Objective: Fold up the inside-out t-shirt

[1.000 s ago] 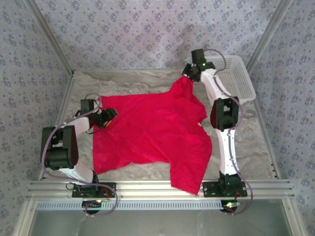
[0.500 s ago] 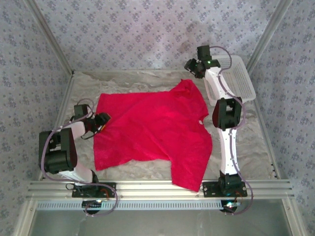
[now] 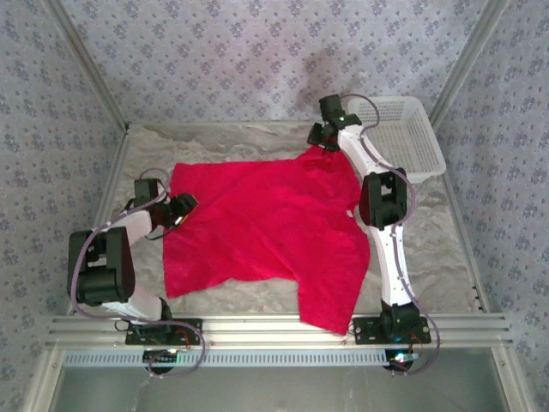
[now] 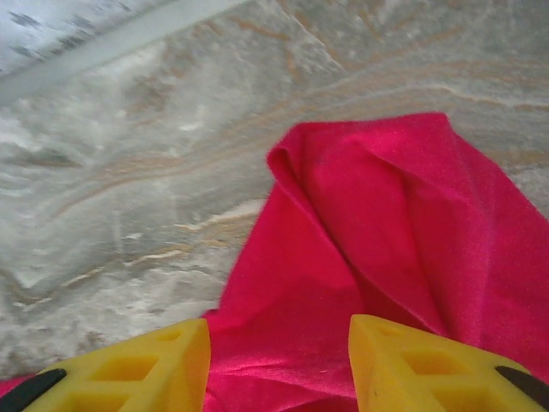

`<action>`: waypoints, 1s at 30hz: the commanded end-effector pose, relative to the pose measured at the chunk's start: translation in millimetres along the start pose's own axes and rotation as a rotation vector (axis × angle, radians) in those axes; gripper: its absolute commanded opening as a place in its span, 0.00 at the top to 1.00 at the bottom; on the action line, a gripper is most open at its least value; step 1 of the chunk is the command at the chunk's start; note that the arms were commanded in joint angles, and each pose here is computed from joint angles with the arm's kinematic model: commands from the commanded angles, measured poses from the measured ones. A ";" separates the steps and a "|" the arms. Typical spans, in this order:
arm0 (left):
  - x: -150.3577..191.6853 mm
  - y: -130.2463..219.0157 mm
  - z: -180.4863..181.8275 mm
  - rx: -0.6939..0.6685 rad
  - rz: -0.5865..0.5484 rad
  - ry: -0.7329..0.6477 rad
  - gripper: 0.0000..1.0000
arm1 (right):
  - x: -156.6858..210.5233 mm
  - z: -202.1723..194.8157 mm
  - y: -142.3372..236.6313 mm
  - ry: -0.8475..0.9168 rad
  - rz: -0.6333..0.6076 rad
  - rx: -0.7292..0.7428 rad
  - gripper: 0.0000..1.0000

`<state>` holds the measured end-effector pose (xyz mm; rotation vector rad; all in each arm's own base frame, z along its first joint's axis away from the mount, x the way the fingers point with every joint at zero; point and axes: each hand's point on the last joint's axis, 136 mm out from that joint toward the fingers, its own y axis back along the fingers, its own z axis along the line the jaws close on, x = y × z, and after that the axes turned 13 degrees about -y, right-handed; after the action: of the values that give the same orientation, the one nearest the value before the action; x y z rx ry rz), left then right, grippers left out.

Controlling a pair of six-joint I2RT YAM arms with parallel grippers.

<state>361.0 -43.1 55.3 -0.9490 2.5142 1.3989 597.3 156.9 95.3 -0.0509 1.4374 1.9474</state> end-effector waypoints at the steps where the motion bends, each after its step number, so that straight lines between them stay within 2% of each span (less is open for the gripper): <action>1: -9.1 6.9 -6.3 -0.002 -0.024 -0.013 0.45 | 11.3 -24.8 -10.2 0.033 0.025 0.093 0.51; 9: -8.7 3.6 -6.0 0.000 -0.018 -0.010 0.46 | 28.2 -29.9 -20.6 0.025 0.053 0.100 0.51; 12: -7.8 3.0 -5.2 -0.002 -0.015 -0.011 0.46 | 29.8 -30.0 -25.3 0.013 0.060 0.097 0.55; 17: -7.5 2.0 -4.3 -0.005 -0.013 -0.013 0.46 | 24.9 -25.9 -22.5 0.011 0.054 0.095 0.97; 20: -7.9 1.0 -3.5 -0.008 -0.011 -0.013 0.47 | 15.9 -14.2 -6.8 0.014 0.033 0.072 1.00; 23: -7.0 -1.4 -2.6 -0.009 -0.006 -0.014 0.47 | 2.5 16.1 20.1 0.002 -0.008 -0.039 1.00; 26: -5.4 -3.6 -2.1 -0.009 -0.001 -0.013 0.47 | -18.3 65.1 43.0 -0.017 -0.074 -0.279 1.00; 29: -3.5 -5.1 -2.1 -0.009 0.003 -0.013 0.47 | -38.1 102.8 42.9 -0.024 -0.134 -0.479 1.00; 30: -2.9 -5.5 -2.6 -0.006 0.003 -0.011 0.47 | -42.3 110.5 37.2 -0.028 -0.133 -0.512 0.94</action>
<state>362.5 -43.2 51.4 -0.9426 2.5158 1.4184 618.9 193.7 126.7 -0.1730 1.1657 2.0673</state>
